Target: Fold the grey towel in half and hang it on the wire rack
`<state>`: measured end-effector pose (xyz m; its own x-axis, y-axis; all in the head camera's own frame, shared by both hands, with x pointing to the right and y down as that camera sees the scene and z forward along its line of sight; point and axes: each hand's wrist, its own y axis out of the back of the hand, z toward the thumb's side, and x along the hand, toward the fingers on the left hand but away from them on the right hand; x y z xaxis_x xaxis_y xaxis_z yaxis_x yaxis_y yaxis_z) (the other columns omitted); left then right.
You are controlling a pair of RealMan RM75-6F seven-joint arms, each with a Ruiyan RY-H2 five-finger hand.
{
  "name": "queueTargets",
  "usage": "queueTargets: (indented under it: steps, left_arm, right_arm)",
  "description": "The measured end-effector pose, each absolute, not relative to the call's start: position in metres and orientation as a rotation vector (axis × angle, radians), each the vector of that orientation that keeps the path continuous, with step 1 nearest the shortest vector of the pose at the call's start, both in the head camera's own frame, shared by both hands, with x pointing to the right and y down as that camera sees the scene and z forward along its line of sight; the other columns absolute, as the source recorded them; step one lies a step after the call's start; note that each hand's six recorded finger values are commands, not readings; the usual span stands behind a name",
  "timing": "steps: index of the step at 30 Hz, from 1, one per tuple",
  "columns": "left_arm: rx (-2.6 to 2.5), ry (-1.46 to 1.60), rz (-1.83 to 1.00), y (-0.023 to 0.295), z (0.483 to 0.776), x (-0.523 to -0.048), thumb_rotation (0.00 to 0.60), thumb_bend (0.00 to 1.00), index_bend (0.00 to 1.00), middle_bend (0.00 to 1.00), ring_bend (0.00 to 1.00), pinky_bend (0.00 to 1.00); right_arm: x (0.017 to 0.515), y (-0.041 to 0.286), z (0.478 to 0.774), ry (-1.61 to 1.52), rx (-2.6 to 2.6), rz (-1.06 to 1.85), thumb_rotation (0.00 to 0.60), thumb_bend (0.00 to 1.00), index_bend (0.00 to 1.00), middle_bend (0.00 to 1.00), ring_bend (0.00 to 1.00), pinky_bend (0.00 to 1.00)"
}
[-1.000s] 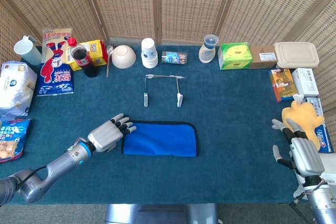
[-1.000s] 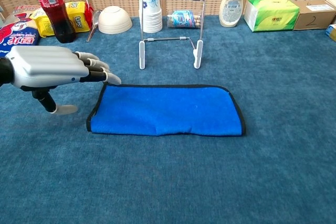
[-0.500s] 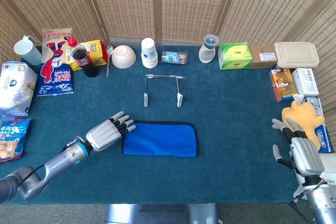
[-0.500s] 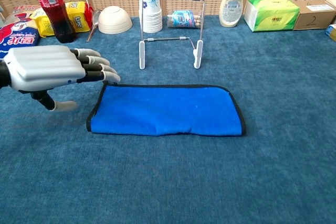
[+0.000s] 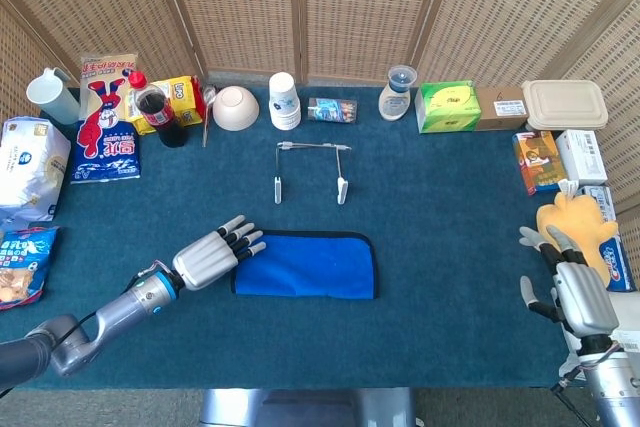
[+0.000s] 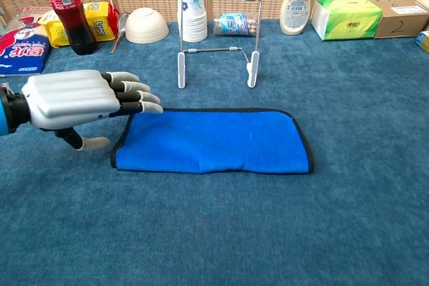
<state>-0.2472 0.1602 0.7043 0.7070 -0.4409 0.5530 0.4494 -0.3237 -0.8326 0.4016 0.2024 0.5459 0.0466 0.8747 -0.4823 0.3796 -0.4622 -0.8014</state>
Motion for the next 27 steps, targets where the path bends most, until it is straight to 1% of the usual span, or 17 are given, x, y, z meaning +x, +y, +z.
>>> queueTargets:
  steps: [17,27]
  left_arm:
    - [-1.623,-0.023,-0.872,0.159,0.716,-0.234,0.6,0.44,0.0,0.0,0.0,0.0]
    - [-1.627,-0.02,-0.876,0.161,0.719,-0.233,0.6,0.41,0.0,0.0,0.0,0.0]
  right_arm:
    - [0.406,0.206,0.543,-1.281,-1.865,1.417,0.6,0.5,0.11,0.25,0.03,0.0]
    - [0.406,0.207,0.544,-1.282,-1.868,1.418,0.6,0.5,0.11,0.25,0.03,0.0]
